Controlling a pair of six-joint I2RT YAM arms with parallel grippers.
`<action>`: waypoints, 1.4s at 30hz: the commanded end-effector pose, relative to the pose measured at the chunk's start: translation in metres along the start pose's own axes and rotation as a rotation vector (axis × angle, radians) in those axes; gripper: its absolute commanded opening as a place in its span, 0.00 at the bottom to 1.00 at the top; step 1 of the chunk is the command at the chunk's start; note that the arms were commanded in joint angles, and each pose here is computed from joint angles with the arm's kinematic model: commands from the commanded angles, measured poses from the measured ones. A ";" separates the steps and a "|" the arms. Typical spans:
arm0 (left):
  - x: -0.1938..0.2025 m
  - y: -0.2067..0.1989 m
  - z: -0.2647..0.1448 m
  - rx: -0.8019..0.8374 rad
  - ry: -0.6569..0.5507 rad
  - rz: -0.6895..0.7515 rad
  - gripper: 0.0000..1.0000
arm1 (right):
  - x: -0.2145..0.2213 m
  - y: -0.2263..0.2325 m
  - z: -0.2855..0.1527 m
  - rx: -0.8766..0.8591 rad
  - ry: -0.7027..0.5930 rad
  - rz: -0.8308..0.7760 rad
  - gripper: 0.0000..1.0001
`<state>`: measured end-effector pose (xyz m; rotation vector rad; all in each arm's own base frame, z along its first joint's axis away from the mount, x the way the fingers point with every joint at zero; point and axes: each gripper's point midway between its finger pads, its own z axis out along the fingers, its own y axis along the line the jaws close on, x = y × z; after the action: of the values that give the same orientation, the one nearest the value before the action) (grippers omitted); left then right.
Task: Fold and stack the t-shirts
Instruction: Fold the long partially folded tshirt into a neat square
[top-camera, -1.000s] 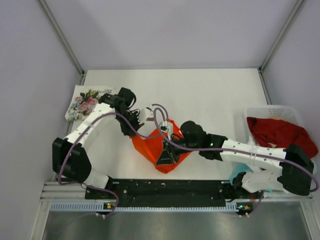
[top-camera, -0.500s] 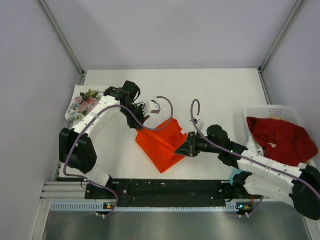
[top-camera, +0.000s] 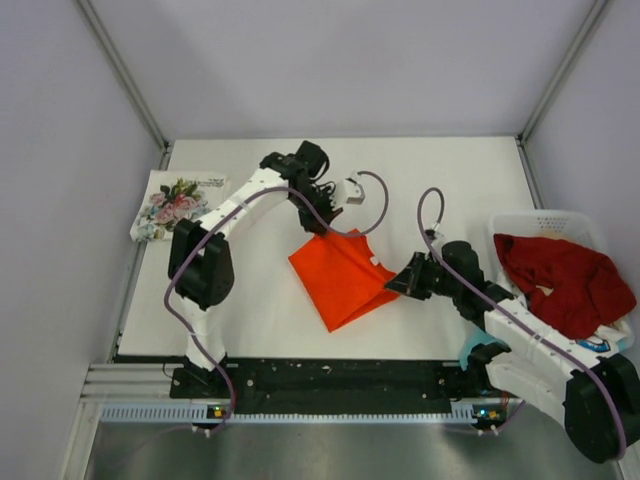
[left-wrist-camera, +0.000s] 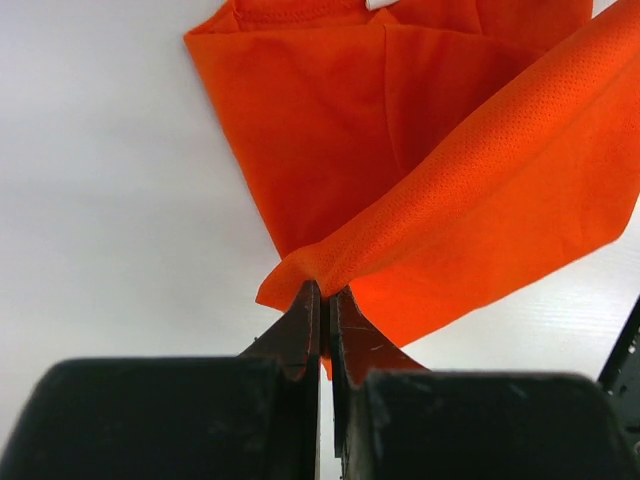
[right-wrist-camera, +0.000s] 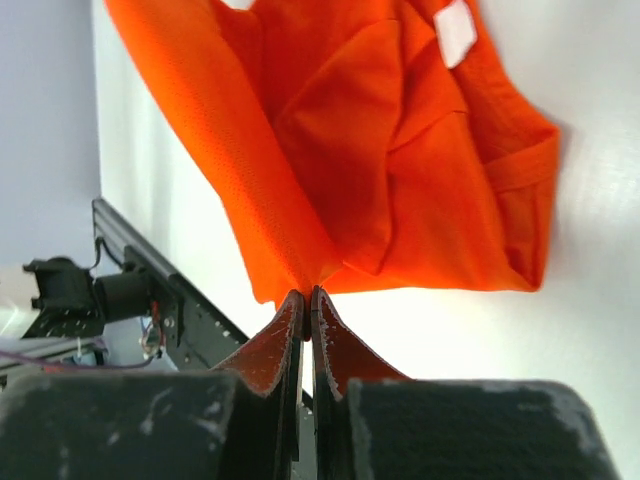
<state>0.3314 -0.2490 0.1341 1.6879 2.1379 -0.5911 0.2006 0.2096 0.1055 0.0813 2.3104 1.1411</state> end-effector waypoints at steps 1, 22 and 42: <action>-0.035 0.019 0.015 -0.072 -0.056 0.043 0.00 | -0.003 -0.029 -0.002 0.119 -0.014 0.068 0.00; -0.111 0.089 0.078 -0.363 -0.183 -0.035 0.46 | -0.028 -0.129 -0.018 0.525 -0.229 0.250 0.00; -0.048 0.027 0.025 -0.212 -0.113 -0.108 0.53 | -0.180 -0.164 0.052 0.642 0.028 -0.072 0.09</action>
<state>0.3939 -0.2941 0.1286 1.3716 2.1172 -0.3337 0.3903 0.1043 0.0274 0.3308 2.5853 0.4392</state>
